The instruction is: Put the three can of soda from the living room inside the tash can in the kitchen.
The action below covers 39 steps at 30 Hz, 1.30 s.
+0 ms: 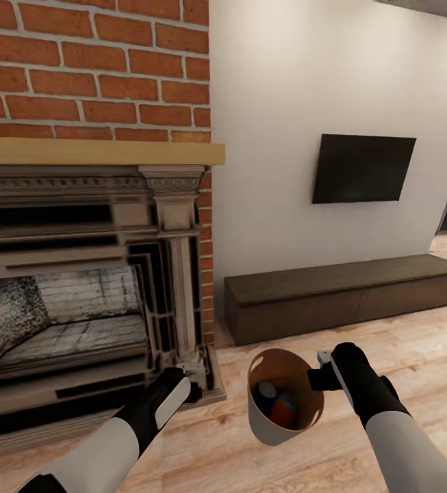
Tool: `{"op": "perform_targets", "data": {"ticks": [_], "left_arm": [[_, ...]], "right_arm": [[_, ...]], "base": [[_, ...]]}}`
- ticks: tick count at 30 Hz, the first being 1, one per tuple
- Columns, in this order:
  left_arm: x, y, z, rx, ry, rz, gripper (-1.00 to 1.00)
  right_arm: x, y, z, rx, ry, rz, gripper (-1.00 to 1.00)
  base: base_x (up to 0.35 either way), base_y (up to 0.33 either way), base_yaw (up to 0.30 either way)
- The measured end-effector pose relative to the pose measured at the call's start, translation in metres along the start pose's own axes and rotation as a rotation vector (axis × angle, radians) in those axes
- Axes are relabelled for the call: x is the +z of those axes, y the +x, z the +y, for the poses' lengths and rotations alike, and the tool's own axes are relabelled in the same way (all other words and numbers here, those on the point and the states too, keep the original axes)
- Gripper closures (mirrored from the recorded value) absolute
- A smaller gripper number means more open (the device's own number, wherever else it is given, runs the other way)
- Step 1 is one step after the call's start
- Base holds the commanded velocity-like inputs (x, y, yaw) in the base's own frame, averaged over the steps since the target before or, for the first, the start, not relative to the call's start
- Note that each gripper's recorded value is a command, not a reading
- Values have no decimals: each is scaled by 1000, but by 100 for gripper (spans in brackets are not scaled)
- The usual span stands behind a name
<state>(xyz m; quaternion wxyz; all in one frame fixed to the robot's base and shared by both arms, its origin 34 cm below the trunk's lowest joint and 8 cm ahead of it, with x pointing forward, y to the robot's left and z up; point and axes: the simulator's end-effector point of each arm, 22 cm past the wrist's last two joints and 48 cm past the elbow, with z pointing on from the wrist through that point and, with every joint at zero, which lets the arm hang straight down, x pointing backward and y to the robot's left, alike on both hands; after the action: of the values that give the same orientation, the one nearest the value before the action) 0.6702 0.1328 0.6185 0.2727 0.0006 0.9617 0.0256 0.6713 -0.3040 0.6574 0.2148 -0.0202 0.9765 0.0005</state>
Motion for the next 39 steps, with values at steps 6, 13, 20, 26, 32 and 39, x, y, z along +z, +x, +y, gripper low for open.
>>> {"op": "perform_targets", "data": {"ticks": [6,13,20,26,32,39], "left_arm": [[-2,-3,-3,-2,5,-9,-100],[-3,-4,-6,-1,10,-10,-100],[-4,-4,-7,-1,12,-10,-100],[-4,-4,-8,-1,13,-10,-100],[-4,-4,-8,-2,13,-12,-100],[-4,-6,-9,-4,16,-17,-100]], "right_arm": [[0,-1,5,10,-20,-2,100],[0,0,8,-24,-6,2,100],[0,0,9,-42,3,4,100],[0,0,16,-29,-26,3,100],[1,0,9,-47,7,5,100],[1,0,13,-37,-12,4,100]], "base": [[265,30,-252],[-2,32,-67],[-92,66,-6],[-135,125,-1],[-25,57,0],[-3,23,0]]}}
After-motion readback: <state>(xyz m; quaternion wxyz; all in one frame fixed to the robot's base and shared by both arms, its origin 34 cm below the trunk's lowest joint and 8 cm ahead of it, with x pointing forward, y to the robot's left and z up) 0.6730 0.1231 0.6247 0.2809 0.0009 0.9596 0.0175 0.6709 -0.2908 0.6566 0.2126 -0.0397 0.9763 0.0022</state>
